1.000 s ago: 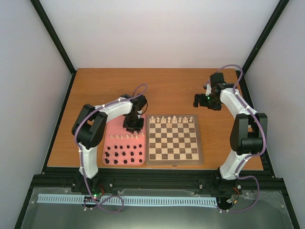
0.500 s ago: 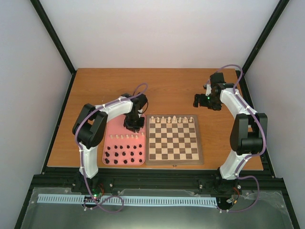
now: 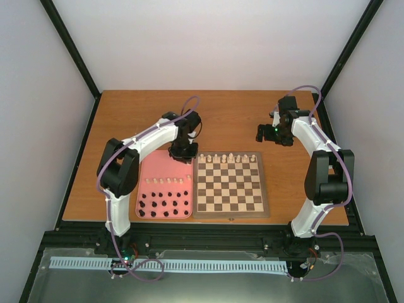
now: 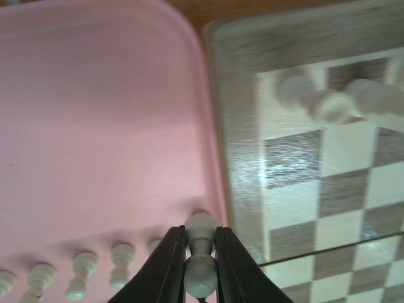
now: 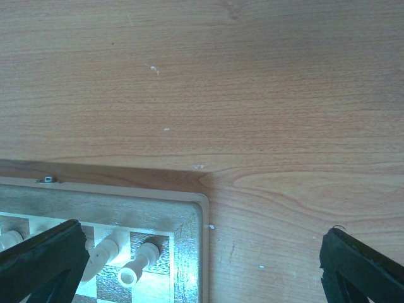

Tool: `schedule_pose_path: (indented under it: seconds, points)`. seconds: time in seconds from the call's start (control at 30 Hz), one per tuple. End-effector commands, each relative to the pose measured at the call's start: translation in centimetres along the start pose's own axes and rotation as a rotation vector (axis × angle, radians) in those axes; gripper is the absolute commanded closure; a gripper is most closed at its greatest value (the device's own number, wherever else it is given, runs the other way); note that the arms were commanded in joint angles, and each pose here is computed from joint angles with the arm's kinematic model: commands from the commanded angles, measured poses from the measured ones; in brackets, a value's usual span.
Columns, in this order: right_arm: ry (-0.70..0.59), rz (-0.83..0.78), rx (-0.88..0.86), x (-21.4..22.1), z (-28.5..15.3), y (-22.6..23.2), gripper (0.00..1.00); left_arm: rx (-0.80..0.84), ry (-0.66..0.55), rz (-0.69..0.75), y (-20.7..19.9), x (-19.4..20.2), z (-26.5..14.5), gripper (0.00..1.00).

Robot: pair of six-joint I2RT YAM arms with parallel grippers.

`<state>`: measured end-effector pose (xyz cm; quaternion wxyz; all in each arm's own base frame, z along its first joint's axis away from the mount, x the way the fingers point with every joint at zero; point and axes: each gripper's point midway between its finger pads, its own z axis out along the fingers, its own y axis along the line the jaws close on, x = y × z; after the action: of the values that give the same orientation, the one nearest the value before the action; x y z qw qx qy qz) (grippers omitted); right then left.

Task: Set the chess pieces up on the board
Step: Pick up the chess piece from the storage box, then place the chess piece on the chessboard.

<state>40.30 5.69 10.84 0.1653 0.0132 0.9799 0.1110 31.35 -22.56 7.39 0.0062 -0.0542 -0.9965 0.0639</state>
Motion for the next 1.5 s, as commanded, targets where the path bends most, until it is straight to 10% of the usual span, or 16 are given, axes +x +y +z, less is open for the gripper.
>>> schedule_pose_path:
  seconds: [0.0, 1.47]
  points:
    - [-0.005, 0.002, 0.002, -0.2, 0.0, -0.3, 0.00, 0.055, 0.000, 0.053, -2.9, 0.7, -1.7, 0.86]
    - [-0.001, -0.001, -0.006, -0.1, 0.2, -0.2, 0.00, 0.060, 0.010, 0.073, -6.3, -1.8, 2.0, 0.81]
